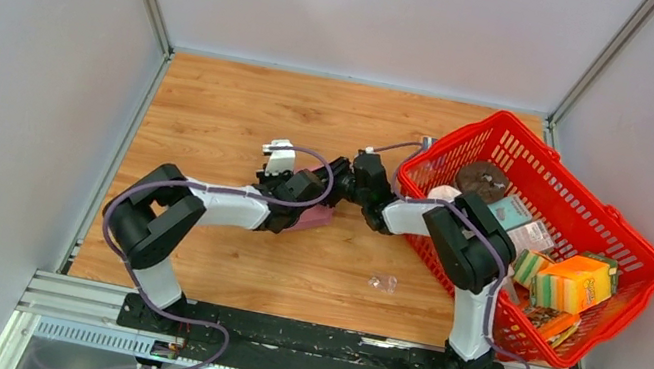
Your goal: Fold the paper box
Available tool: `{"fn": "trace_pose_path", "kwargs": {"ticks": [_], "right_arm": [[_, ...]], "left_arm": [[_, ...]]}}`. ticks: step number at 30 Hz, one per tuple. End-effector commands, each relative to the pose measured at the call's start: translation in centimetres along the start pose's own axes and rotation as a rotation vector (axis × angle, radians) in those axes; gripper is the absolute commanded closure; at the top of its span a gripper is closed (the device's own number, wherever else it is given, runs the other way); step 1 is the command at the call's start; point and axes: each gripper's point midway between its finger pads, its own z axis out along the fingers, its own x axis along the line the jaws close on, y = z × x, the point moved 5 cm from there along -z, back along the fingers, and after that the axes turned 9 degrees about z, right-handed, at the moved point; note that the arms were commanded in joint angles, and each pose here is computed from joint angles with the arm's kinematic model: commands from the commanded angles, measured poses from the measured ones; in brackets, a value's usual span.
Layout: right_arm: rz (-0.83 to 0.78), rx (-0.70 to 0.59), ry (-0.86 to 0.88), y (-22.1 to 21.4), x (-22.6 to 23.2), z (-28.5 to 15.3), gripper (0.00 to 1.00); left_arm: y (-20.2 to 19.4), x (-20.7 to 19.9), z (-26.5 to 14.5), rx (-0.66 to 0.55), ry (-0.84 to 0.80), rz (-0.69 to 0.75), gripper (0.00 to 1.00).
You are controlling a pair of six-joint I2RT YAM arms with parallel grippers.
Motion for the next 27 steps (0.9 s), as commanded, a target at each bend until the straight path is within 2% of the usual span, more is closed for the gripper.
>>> {"fn": "trace_pose_path", "kwargs": {"ticks": [1,2,3,4,5,6,7,10,13,14,15,17,19,20,23,24,27], "right_arm": [[-0.226,0.039,-0.109,0.1,1.1,-2.7,0.60],[-0.269,0.036,-0.127,0.4,1.6,-3.1,0.51],[-0.288,0.046,-0.204,0.2,1.6,-4.1,0.48],[-0.393,0.051,-0.197,0.1,2.6,-4.6,0.45],[-0.433,0.044,-0.203,0.0,3.0,-5.1,0.36],[-0.458,0.042,-0.251,-0.3,3.1,-6.3,0.32],[-0.536,0.062,-0.250,-0.5,4.2,-6.6,0.30],[-0.635,0.133,-0.315,-1.1,3.6,-8.1,0.24],[-0.680,0.208,-0.318,-2.3,4.2,-9.4,0.20],[-0.739,0.221,-0.293,-3.0,4.9,-10.2,0.13],[-0.756,0.230,-0.296,-3.4,4.9,-10.7,0.09],[-0.839,0.269,-0.250,-4.9,6.0,-11.7,0.09],[-0.891,0.265,-0.300,-5.3,5.8,-12.9,0.09],[-0.972,0.248,-0.298,-5.5,6.4,-13.8,0.09],[-1.054,0.201,-0.329,-5.3,6.8,-16.2,0.09],[-1.094,0.213,-0.337,-5.4,6.8,-16.8,0.10],[-1.117,0.166,-0.326,-5.5,8.1,-18.1,0.20]], "left_arm": [[-1.4,1.3,-0.8,0.047,-0.108,0.134,1.00],[-1.3,1.4,-1.0,0.047,-0.122,0.136,1.00],[-1.3,1.7,-1.4,0.049,-0.137,0.151,1.00],[-1.2,1.9,-1.6,0.057,-0.151,0.153,1.00],[-1.2,2.1,-1.9,0.065,-0.152,0.157,1.00],[-1.1,2.7,-2.2,0.077,-0.147,0.163,1.00],[-1.1,2.9,-2.5,0.081,-0.149,0.162,1.00],[-0.7,3.9,-3.1,0.086,-0.143,0.157,1.00],[-0.3,4.7,-3.5,0.084,-0.134,0.159,1.00],[0.0,4.9,-3.7,0.077,-0.135,0.156,1.00],[0.1,5.0,-3.8,0.071,-0.139,0.154,1.00],[0.5,5.3,-4.0,0.064,-0.150,0.156,1.00],[0.7,5.6,-4.3,0.068,-0.162,0.160,1.00],[1.3,5.8,-4.6,0.057,-0.184,0.161,1.00],[2.5,6.1,-5.6,0.036,-0.267,0.141,1.00],[2.6,5.7,-6.3,0.043,-0.339,0.139,1.00],[3.9,6.4,-7.8,-0.002,-0.427,0.093,1.00]]}}
